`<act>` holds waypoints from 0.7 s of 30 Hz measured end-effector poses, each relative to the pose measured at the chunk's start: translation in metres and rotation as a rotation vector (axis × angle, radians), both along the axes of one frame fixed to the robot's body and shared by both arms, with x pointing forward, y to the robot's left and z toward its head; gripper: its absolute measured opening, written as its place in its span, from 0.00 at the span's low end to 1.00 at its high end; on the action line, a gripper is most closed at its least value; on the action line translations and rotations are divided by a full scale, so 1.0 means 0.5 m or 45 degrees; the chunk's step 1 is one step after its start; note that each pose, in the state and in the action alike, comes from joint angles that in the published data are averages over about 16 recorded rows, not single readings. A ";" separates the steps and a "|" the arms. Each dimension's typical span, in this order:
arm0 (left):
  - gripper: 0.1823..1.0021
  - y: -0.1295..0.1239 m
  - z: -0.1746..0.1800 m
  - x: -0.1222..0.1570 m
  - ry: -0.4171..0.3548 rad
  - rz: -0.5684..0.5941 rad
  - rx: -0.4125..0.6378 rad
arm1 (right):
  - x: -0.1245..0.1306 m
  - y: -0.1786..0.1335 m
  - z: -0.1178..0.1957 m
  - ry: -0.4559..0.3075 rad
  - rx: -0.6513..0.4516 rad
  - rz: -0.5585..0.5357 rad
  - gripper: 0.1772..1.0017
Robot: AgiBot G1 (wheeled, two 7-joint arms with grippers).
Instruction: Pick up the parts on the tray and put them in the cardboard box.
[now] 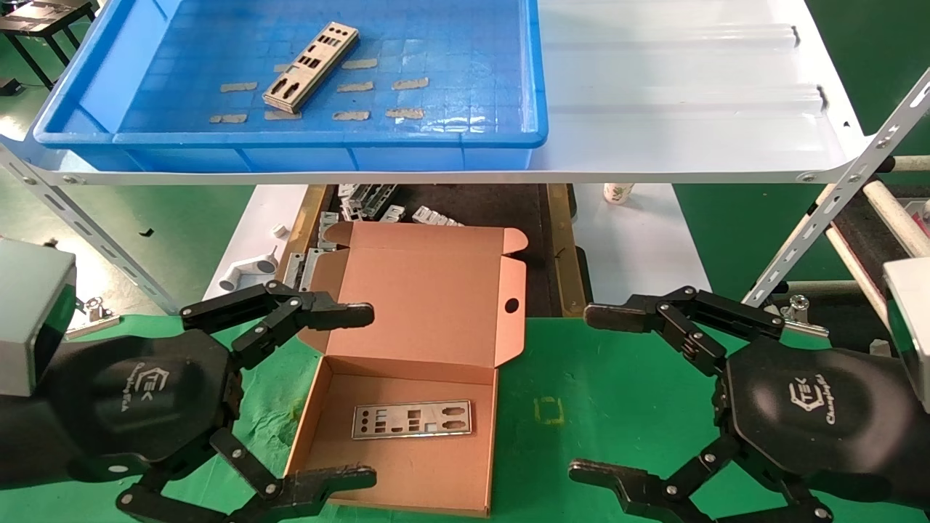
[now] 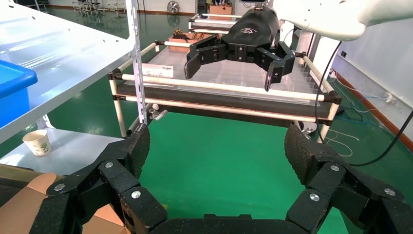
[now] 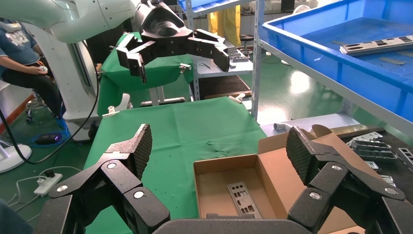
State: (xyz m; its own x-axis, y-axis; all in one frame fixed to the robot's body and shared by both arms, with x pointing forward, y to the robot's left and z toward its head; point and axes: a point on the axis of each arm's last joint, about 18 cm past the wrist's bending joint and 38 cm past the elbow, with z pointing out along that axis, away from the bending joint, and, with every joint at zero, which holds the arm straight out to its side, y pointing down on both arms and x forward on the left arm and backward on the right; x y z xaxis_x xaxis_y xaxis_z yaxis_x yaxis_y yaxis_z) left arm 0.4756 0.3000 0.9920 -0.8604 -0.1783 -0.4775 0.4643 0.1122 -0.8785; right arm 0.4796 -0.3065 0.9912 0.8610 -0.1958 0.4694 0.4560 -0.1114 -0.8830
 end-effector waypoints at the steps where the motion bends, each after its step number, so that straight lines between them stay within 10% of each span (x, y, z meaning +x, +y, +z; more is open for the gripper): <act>1: 1.00 0.000 0.000 0.000 0.000 0.000 0.000 | 0.000 0.000 0.000 0.000 0.000 0.000 1.00; 21: 1.00 0.000 0.000 0.000 0.000 0.000 0.000 | 0.000 0.000 0.000 0.000 0.000 0.000 1.00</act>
